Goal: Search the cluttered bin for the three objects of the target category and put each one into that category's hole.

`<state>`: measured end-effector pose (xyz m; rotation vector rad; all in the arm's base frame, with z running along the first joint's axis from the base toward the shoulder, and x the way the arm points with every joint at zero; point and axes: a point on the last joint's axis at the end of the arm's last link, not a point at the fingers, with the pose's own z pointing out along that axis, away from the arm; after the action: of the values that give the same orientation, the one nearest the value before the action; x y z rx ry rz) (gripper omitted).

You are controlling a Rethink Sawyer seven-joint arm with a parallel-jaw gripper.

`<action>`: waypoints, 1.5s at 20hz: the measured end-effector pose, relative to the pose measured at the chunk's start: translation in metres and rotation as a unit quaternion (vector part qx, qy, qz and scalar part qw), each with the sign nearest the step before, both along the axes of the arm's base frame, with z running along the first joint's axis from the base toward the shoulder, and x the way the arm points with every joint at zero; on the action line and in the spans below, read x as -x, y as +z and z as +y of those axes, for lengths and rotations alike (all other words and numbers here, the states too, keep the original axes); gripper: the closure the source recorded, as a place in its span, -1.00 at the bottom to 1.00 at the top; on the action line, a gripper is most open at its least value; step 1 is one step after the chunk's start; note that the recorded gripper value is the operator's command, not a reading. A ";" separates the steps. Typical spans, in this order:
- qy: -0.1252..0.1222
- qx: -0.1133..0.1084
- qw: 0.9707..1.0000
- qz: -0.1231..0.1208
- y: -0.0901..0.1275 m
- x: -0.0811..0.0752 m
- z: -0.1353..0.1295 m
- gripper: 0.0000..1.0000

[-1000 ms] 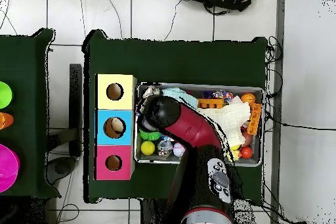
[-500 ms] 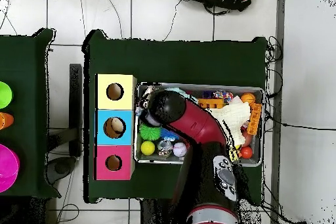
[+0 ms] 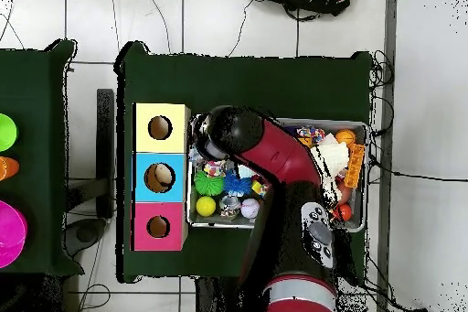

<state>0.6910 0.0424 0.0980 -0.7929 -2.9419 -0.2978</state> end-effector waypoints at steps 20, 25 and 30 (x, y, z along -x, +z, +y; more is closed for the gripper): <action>-0.023 -0.011 1.000 -0.006 0.022 0.022 -0.014 -1.00; -0.053 0.000 0.998 -0.024 0.015 0.047 -0.031 -1.00; -0.076 0.010 0.996 -0.037 0.004 0.070 -0.040 -1.00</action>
<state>0.6212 0.0021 0.1025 -1.0315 -2.9620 -0.3153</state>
